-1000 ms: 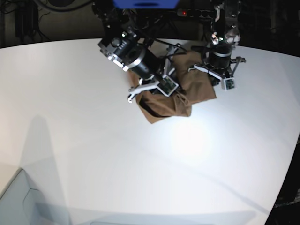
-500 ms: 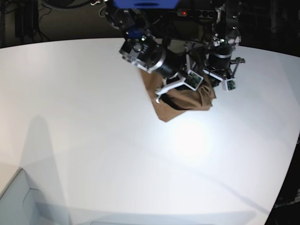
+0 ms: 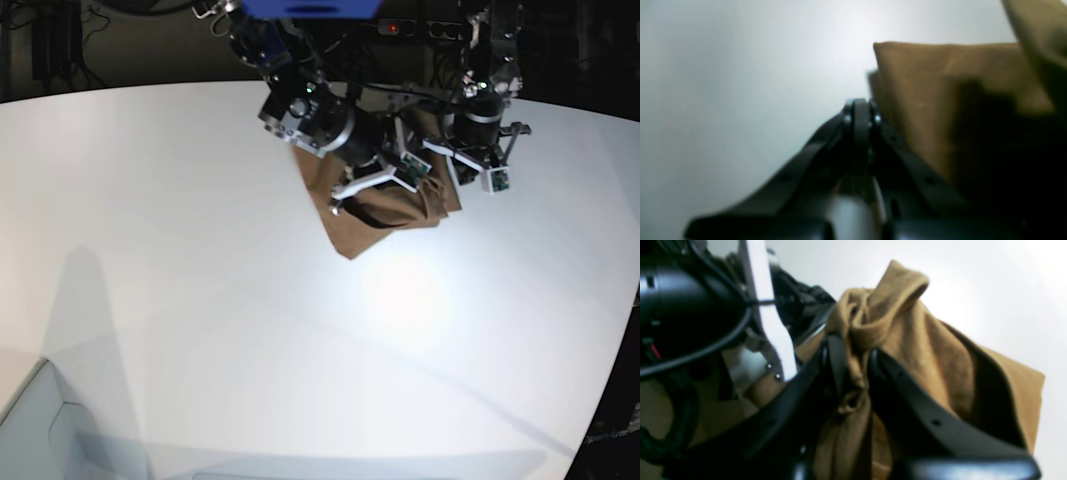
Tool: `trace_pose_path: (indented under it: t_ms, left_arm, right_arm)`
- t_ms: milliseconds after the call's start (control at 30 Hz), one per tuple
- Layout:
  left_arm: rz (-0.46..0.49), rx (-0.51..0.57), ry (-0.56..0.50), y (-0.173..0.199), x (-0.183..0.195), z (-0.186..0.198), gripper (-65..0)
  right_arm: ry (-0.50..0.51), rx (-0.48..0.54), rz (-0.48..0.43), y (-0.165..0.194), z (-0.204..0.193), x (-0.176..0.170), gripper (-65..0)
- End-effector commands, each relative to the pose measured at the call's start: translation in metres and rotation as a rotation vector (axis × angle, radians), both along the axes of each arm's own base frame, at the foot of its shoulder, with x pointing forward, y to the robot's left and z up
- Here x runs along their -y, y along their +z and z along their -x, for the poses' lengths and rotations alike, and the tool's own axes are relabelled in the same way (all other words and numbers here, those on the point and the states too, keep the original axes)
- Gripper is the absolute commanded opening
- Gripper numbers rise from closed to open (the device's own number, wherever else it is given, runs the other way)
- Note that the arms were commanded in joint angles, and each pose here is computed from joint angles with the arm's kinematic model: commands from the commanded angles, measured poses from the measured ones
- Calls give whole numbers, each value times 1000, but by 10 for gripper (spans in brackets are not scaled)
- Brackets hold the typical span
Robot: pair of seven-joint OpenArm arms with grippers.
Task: Layout the t-shirt on the table in an organized manner, then fold the t-shirt properly
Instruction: 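Lift the bundled shirt with both grippers and release the left gripper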
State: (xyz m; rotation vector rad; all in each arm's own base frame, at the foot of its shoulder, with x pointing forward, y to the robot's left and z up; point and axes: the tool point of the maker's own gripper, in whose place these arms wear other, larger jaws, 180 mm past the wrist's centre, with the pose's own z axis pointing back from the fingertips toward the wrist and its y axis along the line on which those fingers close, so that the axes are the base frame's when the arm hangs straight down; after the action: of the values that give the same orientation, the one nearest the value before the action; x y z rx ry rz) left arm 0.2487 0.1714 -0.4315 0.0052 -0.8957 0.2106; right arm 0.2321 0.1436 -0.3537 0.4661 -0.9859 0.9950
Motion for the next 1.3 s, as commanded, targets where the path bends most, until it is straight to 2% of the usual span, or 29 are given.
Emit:
trace_pose_path:
  t_ms: [0, 100, 133, 300, 367, 633, 733, 933, 1133, 1267]
  left_arm:
    - [0, -12, 2, 0, -1, 2, -650]
    - [0, -13, 2, 0, -1, 3, -650]
    - [0, -13, 2, 0, -1, 3, -650]
    - [-2, -10, 0, 2, -1, 5, -650]
    - [-3, 7, -3, 8, 0, 3, -650]
    - [-34, 19, -18, 15, -10, 3, -650]
    - [-44, 16, -17, 15, -14, 4, -650]
    - [-76, 13, 48, 18, -43, 10, -650]
    - [-91, 14, 80, 20, -56, 12, -650]
    - [-93, 22, 78, 25, -56, 16, -650]
  right_arm:
    - [3, 32, -66, 18, -4, -8, -650]
    - [3, 32, -66, 18, -4, -8, -650]
    - [3, 31, -64, 18, -4, -8, -628]
    - [9, 31, -68, 18, -3, -10, -425]
    - [10, 35, -71, 19, -3, -11, -381]
    - [18, 59, -126, 28, -1, -16, -376]
    - [22, 80, -172, 36, 0, -19, -375]
    - [27, 117, -248, 52, 3, -23, -375]
    - [1, 160, -275, 70, -1, -16, -375]
    - [-43, 147, -254, 61, -10, -2, -375]
